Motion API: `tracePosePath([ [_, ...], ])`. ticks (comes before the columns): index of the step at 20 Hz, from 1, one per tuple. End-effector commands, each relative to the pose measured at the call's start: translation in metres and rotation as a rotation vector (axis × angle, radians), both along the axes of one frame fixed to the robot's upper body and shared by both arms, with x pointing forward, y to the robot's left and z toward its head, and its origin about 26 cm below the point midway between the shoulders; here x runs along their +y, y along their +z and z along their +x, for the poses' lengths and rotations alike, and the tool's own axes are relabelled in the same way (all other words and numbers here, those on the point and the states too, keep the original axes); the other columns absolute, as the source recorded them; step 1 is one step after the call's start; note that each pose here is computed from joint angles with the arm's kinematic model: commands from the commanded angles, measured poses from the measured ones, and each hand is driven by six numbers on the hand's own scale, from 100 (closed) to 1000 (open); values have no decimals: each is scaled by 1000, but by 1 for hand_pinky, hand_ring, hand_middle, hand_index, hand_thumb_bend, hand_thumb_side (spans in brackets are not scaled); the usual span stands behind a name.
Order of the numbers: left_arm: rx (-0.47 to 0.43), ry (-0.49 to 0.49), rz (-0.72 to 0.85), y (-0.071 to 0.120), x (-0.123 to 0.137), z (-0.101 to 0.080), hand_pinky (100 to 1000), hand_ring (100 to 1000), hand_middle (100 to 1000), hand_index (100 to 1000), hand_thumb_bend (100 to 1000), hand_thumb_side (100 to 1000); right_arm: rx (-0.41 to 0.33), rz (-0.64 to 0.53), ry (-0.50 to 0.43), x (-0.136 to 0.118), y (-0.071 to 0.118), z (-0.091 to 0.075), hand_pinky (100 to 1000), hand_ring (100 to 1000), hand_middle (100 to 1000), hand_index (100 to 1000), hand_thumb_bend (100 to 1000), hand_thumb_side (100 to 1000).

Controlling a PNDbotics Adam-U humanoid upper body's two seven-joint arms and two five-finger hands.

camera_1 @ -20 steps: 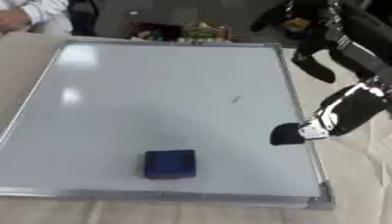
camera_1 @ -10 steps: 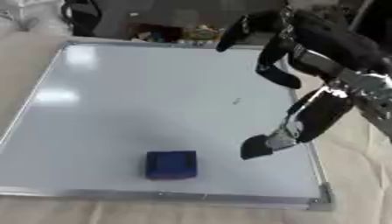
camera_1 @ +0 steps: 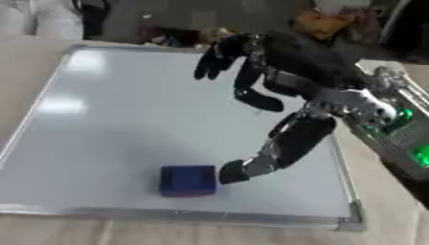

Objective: Wipe the whiteboard clean with a brush.

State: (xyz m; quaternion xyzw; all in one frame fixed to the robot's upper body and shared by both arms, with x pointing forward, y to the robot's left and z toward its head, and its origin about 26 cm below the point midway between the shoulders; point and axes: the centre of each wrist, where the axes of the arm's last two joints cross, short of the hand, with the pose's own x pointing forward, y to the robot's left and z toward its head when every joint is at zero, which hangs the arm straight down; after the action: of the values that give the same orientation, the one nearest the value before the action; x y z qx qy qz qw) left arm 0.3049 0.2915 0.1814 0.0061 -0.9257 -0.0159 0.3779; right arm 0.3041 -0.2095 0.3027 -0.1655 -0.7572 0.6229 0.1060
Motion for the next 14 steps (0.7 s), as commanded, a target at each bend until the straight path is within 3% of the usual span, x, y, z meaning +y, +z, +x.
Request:
tracePosePath([
  [1, -15, -5, 17, 5, 1, -2, 476, 374, 459, 491, 310, 864, -2, -31, -18, 6, 8, -4, 704, 780, 700, 100, 689, 486],
  [7, -16, -5, 21, 6, 1, -2, 476, 374, 459, 491, 308, 863, 33, -59, -59, 19, 7, -4, 741, 834, 700, 100, 706, 482],
  [14, -12, 0, 23, 7, 1, -2, 477, 375, 459, 491, 305, 863, 22, -51, -102, 35, -3, -5, 712, 810, 638, 100, 703, 489],
])
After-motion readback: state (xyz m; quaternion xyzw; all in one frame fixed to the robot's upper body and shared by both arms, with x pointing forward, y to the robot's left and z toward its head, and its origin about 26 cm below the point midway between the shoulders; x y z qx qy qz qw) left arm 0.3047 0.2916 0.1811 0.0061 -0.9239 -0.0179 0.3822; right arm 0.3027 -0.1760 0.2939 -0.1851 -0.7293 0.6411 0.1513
